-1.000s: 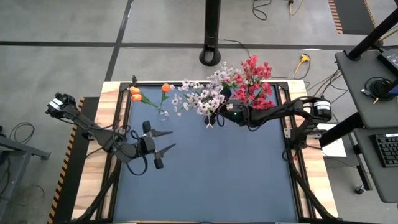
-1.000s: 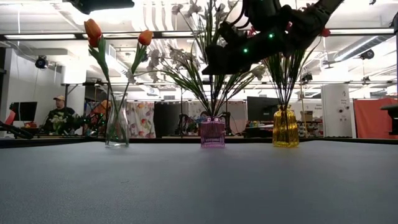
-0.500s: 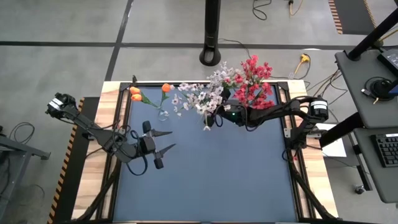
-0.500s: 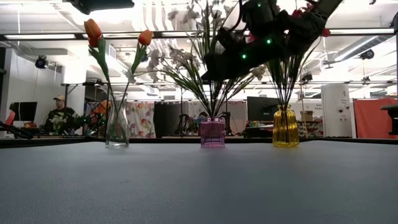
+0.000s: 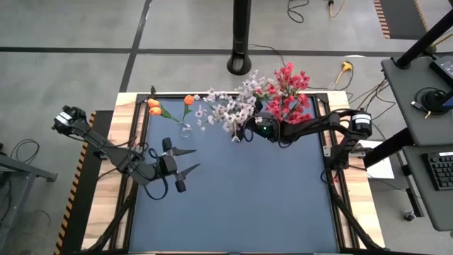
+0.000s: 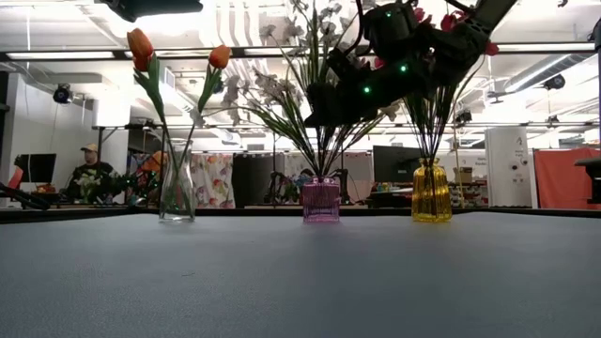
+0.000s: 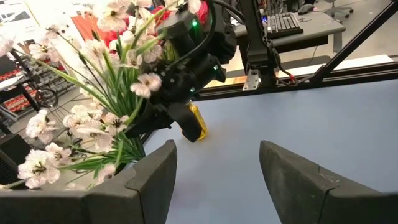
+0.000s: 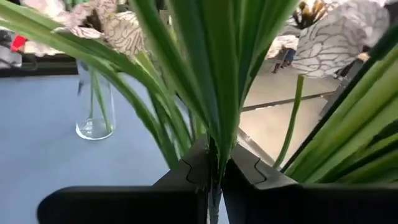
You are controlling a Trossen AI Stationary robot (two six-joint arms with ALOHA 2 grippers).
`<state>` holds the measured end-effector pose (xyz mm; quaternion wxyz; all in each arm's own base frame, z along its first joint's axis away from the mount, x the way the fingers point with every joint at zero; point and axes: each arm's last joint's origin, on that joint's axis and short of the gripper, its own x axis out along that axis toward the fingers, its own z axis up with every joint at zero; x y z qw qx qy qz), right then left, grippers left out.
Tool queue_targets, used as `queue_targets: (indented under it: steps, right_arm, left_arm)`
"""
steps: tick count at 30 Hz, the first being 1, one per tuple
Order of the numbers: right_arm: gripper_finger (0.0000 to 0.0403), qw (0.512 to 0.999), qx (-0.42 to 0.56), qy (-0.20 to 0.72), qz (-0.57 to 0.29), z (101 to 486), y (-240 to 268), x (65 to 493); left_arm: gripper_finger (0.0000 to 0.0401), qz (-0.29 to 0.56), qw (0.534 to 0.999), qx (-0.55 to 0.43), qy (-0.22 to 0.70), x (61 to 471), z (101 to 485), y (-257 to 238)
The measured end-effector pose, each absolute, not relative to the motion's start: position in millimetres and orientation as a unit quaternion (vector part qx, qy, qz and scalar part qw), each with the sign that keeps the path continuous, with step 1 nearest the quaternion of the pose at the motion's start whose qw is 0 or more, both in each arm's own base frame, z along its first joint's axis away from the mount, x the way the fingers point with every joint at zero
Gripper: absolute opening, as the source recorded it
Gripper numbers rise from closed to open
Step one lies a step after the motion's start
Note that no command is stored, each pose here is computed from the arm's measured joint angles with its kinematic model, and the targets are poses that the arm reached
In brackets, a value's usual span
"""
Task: Sort flowers into vase by color
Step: Put the white flowers into the pink vase
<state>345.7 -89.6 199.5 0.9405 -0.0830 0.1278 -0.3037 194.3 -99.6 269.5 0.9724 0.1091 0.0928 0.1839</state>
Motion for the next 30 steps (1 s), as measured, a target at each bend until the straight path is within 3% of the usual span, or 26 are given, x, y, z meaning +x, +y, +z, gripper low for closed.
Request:
queue_targets:
  steps: [30]
  right_arm:
    - [0.0018,0.937,-0.079,0.146,-0.307,203.9,-91.6,339.7]
  left_arm:
    - [0.0212,0.184,0.972,0.11,0.093,194.3,269.1,-99.5]
